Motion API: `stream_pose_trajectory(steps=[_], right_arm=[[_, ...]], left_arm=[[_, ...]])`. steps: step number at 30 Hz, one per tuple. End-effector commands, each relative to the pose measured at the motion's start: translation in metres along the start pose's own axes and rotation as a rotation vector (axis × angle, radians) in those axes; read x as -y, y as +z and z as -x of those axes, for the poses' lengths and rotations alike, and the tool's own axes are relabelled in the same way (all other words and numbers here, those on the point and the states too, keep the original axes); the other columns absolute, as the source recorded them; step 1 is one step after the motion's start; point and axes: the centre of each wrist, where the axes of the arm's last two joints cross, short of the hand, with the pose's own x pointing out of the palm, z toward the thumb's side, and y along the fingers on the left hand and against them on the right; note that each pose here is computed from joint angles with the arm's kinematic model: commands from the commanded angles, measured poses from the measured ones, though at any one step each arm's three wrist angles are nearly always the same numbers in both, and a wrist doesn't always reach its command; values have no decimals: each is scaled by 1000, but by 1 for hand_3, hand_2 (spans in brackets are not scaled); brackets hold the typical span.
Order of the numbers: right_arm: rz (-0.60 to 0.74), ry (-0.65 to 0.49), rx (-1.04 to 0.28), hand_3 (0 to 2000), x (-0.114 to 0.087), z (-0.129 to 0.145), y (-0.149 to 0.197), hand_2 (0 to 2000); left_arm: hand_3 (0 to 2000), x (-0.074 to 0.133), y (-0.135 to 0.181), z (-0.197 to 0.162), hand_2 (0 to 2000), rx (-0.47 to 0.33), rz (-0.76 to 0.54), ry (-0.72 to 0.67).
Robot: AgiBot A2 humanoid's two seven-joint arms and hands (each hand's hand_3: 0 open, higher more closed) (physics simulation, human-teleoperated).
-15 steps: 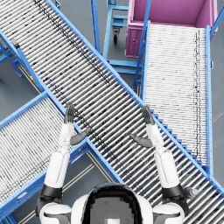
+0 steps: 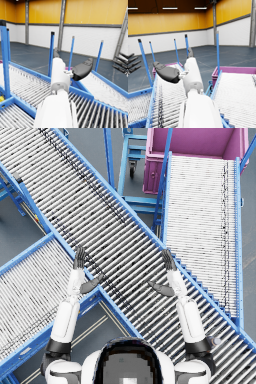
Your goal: Pick up the oil and place it on the left assembly line, put the cola on the right, and keep Sprite still
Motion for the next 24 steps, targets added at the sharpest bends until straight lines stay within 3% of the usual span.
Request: stream_pose_trajectory(steps=[1,24], right_arm=[[0,0,0,0,0,0,0,0],[0,0,0,0,0,0,0,0]], left_arm=[[0,0,0,0,0,0,0,0],[0,0,0,0,0,0,0,0]])
